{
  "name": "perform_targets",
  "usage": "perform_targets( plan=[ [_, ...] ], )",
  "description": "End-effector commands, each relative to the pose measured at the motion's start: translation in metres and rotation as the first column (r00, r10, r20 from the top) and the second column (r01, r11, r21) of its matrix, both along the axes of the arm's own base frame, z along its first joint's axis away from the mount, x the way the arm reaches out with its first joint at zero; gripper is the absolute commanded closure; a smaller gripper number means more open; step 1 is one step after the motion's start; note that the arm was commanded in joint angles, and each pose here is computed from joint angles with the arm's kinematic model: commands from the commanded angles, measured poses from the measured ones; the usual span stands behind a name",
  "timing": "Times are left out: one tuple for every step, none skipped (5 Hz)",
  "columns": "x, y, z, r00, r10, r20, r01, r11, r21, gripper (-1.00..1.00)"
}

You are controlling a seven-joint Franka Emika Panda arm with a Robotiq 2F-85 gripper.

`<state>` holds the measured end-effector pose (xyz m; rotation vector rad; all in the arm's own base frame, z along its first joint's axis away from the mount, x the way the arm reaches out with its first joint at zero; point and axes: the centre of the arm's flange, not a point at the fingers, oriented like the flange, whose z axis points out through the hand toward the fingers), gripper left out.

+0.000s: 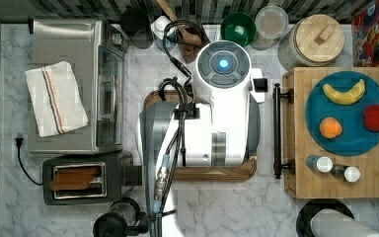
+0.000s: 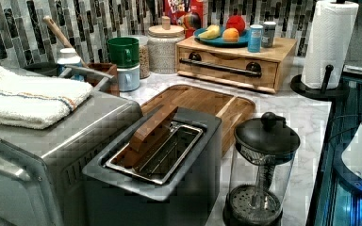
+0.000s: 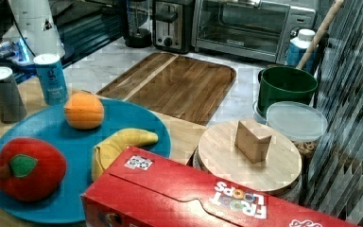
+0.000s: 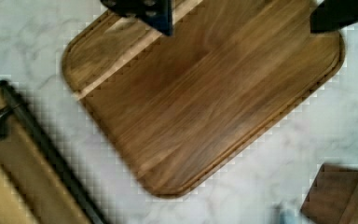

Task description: Open the drawer.

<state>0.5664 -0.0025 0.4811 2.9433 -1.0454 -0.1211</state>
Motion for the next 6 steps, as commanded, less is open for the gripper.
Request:
perform_targets(
  plan=[
    [-0.022,-0.053,-0.018,0.938,0.347,-0.020,-0.346,0.938,0.033,-1.00],
    [-0.023,-0.066,-0.025,0.886,0.463,-0.037,-0.463,0.886,0.015,-1.00],
    [-0.019,-0.085,-0.025,0.839,0.541,-0.054,-0.542,0.840,-0.021,-1.00],
    [-0.022,-0.104,-0.037,0.795,0.605,-0.044,-0.607,0.791,-0.074,-1.00],
    [-0.027,-0.130,-0.052,0.752,0.658,-0.046,-0.658,0.745,-0.107,-1.00],
    [-0.030,-0.155,-0.062,0.713,0.700,-0.039,-0.699,0.707,-0.104,-1.00]
  ],
)
